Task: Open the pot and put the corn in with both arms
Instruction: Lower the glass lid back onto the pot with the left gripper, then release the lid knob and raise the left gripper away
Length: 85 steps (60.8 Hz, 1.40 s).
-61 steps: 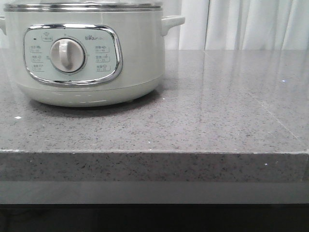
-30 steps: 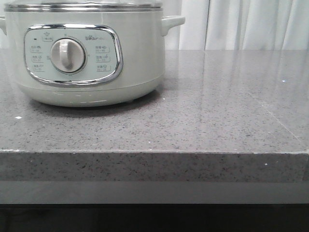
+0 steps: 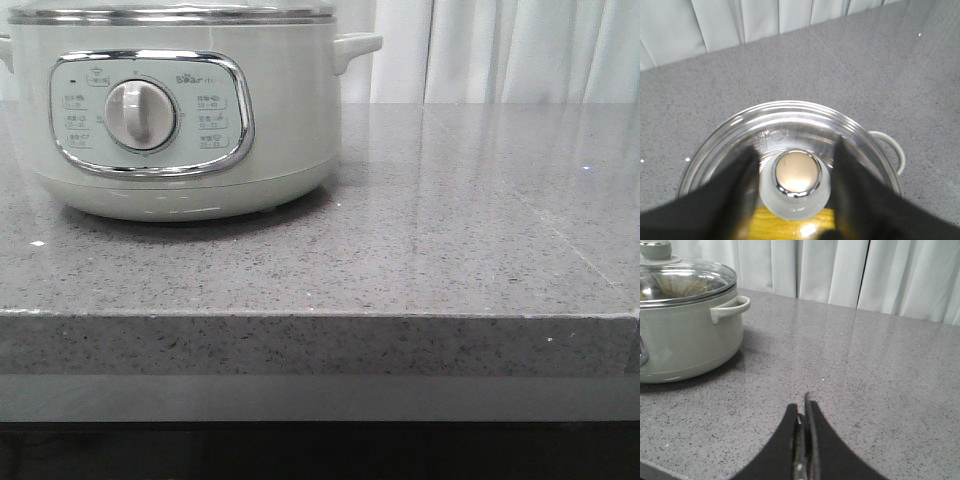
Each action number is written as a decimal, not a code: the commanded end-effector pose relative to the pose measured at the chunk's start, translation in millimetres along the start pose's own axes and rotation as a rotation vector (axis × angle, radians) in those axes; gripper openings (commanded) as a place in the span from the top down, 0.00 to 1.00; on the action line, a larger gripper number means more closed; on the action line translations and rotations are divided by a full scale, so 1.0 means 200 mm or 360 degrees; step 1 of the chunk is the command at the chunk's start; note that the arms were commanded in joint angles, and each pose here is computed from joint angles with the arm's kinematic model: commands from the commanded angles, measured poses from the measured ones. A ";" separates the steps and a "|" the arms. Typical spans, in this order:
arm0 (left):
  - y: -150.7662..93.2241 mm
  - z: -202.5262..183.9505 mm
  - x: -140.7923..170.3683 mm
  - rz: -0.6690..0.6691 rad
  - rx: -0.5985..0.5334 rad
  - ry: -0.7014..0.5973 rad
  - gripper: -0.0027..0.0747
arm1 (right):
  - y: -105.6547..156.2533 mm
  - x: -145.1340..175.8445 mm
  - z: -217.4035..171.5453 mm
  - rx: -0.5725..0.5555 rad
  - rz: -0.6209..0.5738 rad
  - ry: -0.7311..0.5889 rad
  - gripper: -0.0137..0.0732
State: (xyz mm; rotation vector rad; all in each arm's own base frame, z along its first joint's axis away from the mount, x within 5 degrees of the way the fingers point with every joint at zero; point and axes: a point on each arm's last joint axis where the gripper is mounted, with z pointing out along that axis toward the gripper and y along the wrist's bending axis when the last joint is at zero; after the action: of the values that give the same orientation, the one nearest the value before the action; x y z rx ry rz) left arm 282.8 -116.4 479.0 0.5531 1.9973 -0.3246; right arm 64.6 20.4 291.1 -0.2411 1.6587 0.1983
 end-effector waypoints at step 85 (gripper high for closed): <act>-0.25 -0.86 1.19 -0.0013 -0.0106 -0.0702 0.99 | -0.01 -0.07 -0.01 0.0047 -0.0021 -0.0153 0.92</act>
State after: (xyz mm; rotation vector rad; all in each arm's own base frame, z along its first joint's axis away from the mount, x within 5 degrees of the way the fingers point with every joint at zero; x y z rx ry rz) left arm 28.7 -23.2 338.2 0.4290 1.6551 -0.3318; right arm 64.6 20.4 291.1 -0.2411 1.6587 0.1983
